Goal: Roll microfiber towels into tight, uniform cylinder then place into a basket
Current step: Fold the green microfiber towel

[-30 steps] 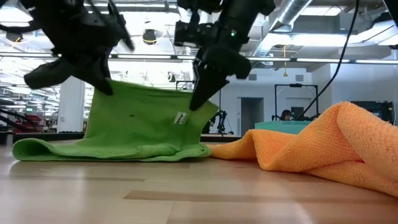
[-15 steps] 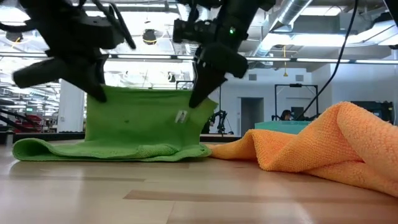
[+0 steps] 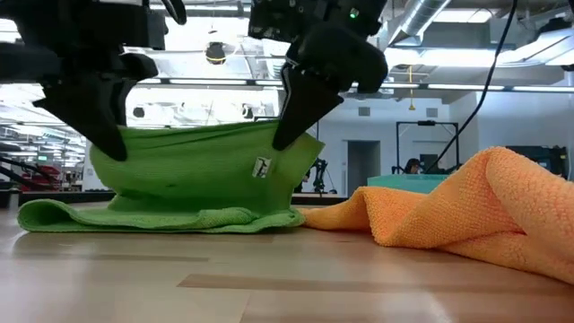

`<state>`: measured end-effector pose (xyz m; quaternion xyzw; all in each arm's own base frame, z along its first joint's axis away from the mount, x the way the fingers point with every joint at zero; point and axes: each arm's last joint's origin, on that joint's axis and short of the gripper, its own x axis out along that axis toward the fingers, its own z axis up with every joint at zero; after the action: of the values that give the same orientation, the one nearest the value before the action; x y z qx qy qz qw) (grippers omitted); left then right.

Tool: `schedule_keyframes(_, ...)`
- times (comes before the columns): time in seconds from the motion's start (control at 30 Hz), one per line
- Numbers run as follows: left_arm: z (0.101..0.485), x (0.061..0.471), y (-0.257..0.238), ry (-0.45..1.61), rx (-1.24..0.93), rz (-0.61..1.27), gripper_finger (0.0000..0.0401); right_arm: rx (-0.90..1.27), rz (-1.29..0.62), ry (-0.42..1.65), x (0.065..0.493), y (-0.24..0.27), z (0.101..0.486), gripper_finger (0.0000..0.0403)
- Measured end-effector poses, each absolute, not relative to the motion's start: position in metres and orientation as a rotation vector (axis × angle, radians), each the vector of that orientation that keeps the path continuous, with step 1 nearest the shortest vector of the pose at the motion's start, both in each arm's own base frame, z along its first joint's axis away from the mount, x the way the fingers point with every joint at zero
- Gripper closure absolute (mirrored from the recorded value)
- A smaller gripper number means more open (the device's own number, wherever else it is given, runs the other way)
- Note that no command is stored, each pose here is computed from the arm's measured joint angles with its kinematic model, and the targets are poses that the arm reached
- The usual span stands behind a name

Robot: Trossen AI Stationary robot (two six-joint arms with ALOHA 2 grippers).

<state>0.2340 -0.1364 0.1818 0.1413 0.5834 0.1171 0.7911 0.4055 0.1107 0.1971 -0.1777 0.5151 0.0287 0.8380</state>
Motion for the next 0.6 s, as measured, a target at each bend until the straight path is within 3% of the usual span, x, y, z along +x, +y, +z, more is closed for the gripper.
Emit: schedule_keyframes(0.6,0.181,0.233,-0.146,1.278,0.219,0.17,0.0397,-0.38,0.116,1.056,0.402,0.126,0.191,0.0394)
